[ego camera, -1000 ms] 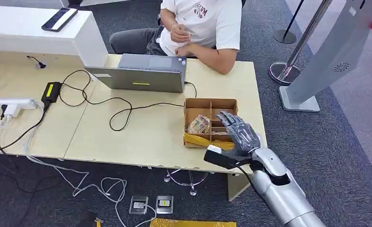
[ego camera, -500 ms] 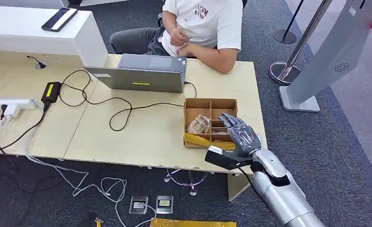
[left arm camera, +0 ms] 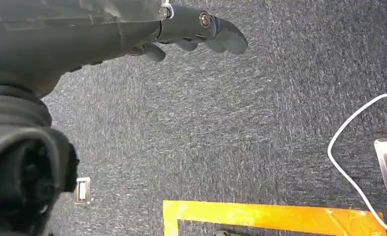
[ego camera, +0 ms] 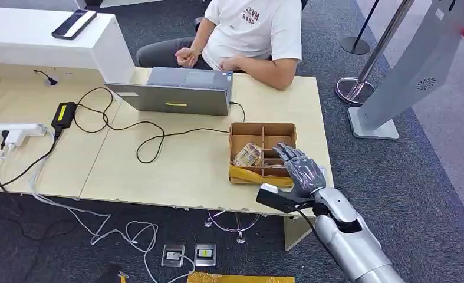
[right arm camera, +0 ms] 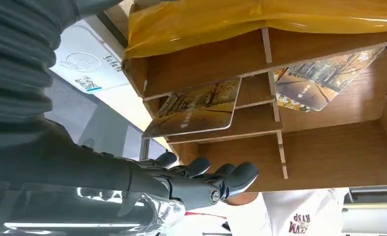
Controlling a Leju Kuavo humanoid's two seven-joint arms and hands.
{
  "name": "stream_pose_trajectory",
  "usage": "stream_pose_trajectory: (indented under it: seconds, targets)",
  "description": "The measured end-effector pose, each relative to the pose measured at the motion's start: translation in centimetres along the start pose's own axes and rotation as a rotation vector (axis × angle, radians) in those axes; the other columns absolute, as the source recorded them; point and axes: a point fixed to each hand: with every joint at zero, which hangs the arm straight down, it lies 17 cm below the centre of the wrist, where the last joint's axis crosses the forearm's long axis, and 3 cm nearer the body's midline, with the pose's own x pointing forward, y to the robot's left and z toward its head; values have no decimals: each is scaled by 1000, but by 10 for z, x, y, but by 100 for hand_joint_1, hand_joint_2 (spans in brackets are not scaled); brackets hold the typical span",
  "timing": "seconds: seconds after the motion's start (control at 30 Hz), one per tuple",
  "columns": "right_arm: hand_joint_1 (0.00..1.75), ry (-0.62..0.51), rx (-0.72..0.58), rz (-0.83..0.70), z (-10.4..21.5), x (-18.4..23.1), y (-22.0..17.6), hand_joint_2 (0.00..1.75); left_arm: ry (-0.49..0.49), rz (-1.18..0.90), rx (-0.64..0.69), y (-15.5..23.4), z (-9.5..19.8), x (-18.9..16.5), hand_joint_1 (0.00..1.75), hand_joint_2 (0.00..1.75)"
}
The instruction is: Pass the card to the sensor for recognition and then transmit it.
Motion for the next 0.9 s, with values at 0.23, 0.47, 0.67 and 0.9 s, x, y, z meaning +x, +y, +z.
stream_pose_trajectory:
  seconds: [0.23, 0.47, 0.67, 0.9]
  targets:
    - [175, 5, 20, -5, 1, -1, 8, 175, -1, -2, -1, 0, 0, 0, 0, 0]
    - [175, 10, 40, -24, 1, -1, 12, 175, -1, -5, -1, -1, 0, 0, 0, 0]
    - [175, 12, 33, -24, -1, -3, 6, 175, 0, -2, 0, 0, 0, 0, 0, 0]
    - [175, 8, 41, -25, 0, -1, 10, 175, -1, -3, -1, -1, 0, 0, 0, 0]
